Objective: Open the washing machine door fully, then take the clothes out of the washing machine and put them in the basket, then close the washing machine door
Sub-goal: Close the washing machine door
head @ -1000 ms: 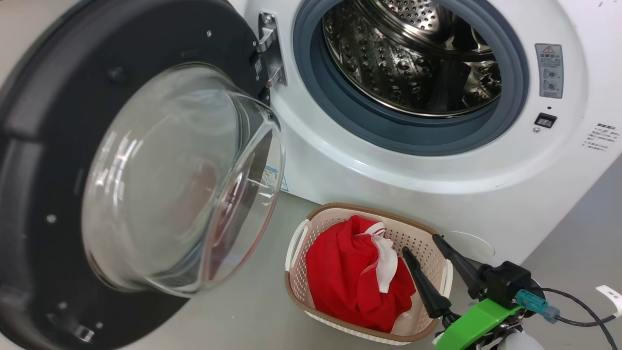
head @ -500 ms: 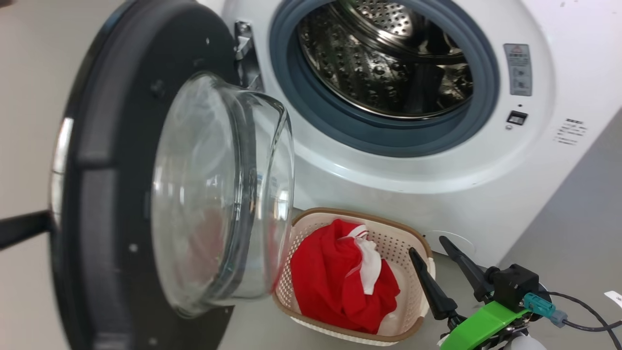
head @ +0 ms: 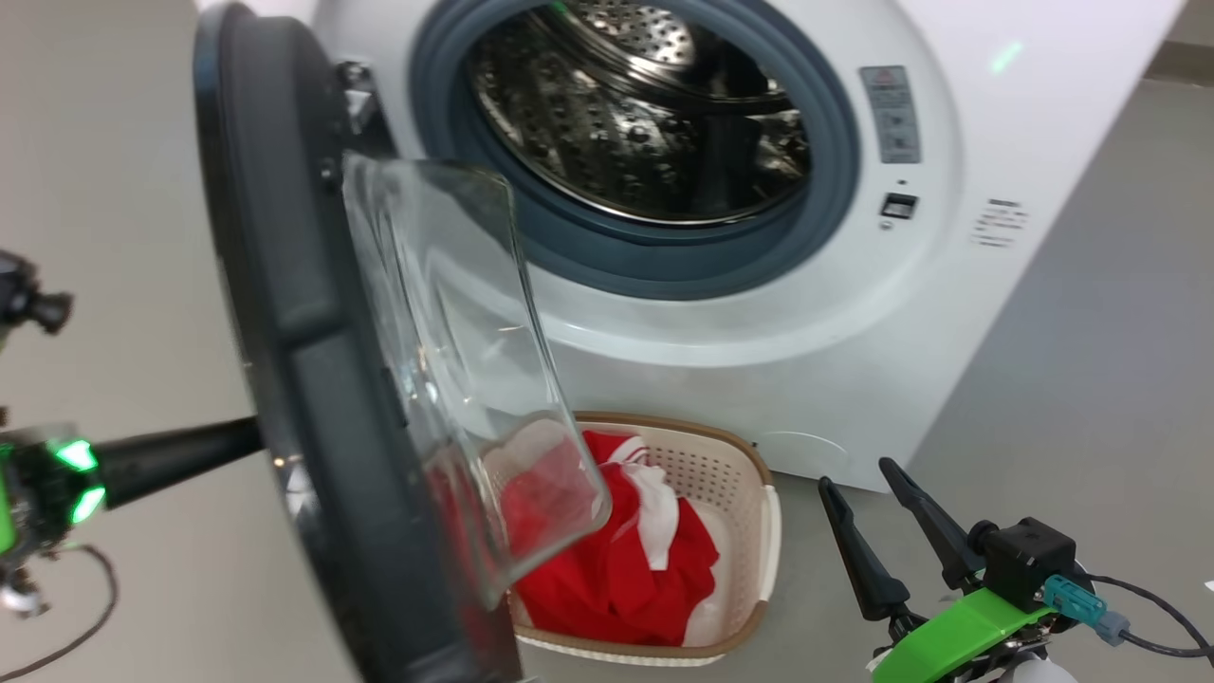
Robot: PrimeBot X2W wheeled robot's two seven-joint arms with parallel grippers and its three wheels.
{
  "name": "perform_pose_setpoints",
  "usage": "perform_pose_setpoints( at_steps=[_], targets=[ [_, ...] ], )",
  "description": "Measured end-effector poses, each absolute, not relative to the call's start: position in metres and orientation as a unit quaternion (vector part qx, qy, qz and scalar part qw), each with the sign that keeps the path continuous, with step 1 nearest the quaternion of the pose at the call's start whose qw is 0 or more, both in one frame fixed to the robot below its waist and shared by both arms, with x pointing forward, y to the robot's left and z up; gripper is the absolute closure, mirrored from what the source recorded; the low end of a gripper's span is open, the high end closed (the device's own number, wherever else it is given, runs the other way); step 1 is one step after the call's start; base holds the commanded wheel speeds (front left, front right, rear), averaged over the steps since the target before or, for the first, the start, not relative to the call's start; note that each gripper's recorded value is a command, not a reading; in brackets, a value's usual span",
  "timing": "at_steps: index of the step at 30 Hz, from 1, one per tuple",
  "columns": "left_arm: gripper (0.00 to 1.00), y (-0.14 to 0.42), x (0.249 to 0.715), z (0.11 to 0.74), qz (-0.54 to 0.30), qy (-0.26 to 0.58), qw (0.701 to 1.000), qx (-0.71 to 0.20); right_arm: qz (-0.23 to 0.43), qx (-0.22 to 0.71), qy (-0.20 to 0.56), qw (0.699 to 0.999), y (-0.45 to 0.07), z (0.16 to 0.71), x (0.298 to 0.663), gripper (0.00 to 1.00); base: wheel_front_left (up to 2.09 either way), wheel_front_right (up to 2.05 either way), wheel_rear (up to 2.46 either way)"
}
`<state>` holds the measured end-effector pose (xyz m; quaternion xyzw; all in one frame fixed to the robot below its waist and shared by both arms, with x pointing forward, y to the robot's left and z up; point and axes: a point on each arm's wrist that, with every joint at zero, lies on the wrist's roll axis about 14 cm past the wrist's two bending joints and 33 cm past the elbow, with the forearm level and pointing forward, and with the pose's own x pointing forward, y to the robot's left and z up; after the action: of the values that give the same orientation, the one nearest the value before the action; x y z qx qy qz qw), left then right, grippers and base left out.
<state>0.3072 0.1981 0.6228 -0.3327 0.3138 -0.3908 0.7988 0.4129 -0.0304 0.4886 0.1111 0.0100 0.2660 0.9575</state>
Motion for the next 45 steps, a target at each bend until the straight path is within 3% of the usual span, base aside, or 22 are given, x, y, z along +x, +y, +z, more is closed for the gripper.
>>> perform_pose_setpoints(
  at_steps=[19,45],
  targets=[
    [1.00,0.103,0.366,0.635,-0.495,0.291,0.754,-0.320,0.159,0.109,-0.002,0.981,-0.103,0.489,0.403,0.00,0.00,0.00,0.00],
    [1.00,0.045,0.454,0.635,-0.520,0.266,0.737,-0.340,0.043,0.121,0.010,0.992,-0.167,0.474,0.387,0.00,0.00,0.00,0.00]
  ],
)
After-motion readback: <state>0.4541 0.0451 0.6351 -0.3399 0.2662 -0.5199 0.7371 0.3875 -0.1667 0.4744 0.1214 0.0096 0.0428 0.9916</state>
